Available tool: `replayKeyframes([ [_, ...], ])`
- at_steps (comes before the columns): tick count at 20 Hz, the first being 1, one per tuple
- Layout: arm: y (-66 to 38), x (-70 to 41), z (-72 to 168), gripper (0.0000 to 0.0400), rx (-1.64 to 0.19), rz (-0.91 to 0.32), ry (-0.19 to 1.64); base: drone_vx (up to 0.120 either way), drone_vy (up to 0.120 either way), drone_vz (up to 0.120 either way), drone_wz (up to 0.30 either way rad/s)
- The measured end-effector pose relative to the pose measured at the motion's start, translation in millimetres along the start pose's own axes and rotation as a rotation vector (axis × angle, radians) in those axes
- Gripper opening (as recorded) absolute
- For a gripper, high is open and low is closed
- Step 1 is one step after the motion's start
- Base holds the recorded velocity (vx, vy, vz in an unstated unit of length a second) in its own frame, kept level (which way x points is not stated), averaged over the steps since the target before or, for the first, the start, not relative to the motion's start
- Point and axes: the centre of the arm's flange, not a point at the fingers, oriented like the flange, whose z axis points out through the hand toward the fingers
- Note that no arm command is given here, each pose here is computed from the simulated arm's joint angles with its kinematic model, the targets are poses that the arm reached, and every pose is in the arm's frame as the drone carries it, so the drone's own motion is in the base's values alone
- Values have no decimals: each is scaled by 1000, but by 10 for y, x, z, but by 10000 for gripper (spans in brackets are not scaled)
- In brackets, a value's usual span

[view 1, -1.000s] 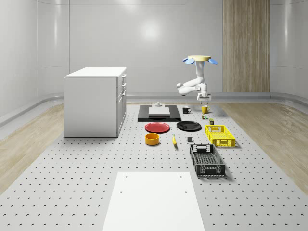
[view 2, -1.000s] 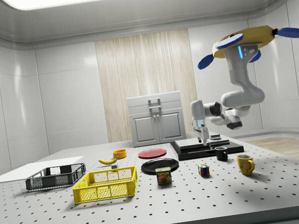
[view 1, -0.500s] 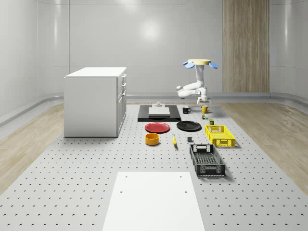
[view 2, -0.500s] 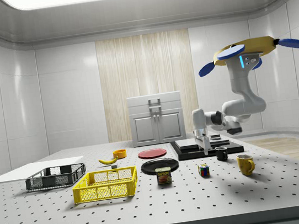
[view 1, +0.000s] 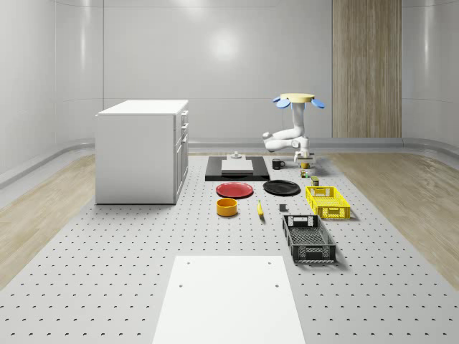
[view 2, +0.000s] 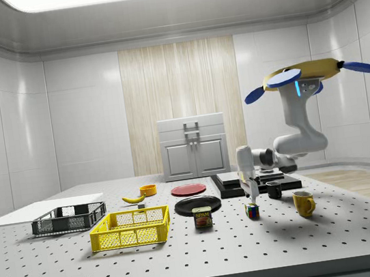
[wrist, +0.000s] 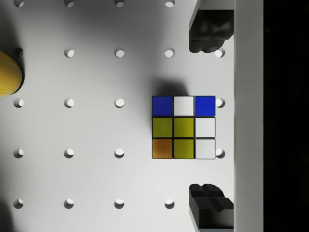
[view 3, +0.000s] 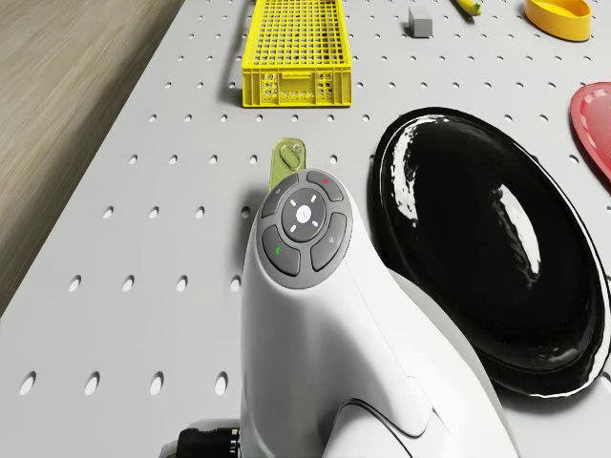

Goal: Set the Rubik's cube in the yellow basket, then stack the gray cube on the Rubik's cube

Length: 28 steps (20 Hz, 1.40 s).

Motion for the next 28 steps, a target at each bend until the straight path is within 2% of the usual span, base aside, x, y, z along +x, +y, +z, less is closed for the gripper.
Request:
replayKeyframes([
  [4, 0, 0, 0, 400, 0, 0, 0, 0, 0, -110, 0],
  [22, 80, 80, 251, 400, 0, 0, 0, 0, 0, 0, 0],
  [25, 83, 83, 275, 364, 0, 1, 0, 0, 0, 0, 0],
  [28, 84, 85, 288, 343, 0, 1, 0, 0, 0, 0, 0],
])
